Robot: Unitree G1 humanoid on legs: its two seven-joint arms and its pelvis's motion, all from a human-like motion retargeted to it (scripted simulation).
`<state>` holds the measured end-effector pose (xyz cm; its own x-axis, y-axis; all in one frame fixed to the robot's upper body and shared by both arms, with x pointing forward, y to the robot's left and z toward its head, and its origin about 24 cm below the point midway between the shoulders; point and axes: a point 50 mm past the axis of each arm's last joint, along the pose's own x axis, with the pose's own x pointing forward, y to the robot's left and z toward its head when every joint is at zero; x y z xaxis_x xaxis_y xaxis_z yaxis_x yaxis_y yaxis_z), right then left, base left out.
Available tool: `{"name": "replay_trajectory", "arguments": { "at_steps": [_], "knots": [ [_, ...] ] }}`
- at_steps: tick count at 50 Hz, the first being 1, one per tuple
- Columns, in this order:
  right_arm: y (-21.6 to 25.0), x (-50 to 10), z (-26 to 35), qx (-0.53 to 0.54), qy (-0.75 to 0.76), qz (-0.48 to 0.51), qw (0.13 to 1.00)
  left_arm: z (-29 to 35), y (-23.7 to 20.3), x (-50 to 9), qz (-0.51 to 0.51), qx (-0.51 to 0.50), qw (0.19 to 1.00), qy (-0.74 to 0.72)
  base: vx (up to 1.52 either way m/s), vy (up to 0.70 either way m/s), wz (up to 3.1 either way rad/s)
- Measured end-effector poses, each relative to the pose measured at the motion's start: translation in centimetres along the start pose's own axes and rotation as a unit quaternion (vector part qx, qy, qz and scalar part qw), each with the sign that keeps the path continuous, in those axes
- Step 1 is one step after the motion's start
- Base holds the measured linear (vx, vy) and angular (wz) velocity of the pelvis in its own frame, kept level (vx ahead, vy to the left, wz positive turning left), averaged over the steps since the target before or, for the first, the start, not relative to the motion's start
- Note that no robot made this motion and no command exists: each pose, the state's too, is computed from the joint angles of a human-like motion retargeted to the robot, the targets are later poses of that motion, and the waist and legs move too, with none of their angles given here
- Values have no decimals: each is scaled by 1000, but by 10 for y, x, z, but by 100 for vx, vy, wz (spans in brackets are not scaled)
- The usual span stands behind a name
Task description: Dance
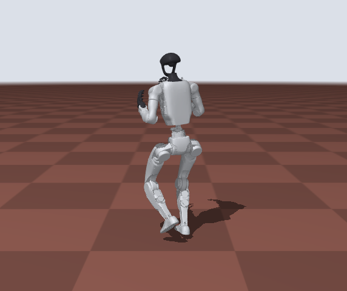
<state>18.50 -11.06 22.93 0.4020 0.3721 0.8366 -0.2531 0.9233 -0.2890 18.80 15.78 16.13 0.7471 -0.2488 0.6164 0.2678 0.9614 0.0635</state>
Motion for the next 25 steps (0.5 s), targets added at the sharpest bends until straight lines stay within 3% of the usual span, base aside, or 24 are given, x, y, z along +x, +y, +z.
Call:
{"name": "replay_trajectory", "arguments": {
  "at_steps": [16, 25],
  "knots": [
    [-40, -9, 15, -145, -49, -171, 973, 20, 30, 22, 113, 133, 980, -96, -66, -1, 75],
    [-33, 0, 14, -68, -64, -145, 985, 20, 25, 16, 64, 100, 989, -84, -38, 1, 60]
  ]
}}
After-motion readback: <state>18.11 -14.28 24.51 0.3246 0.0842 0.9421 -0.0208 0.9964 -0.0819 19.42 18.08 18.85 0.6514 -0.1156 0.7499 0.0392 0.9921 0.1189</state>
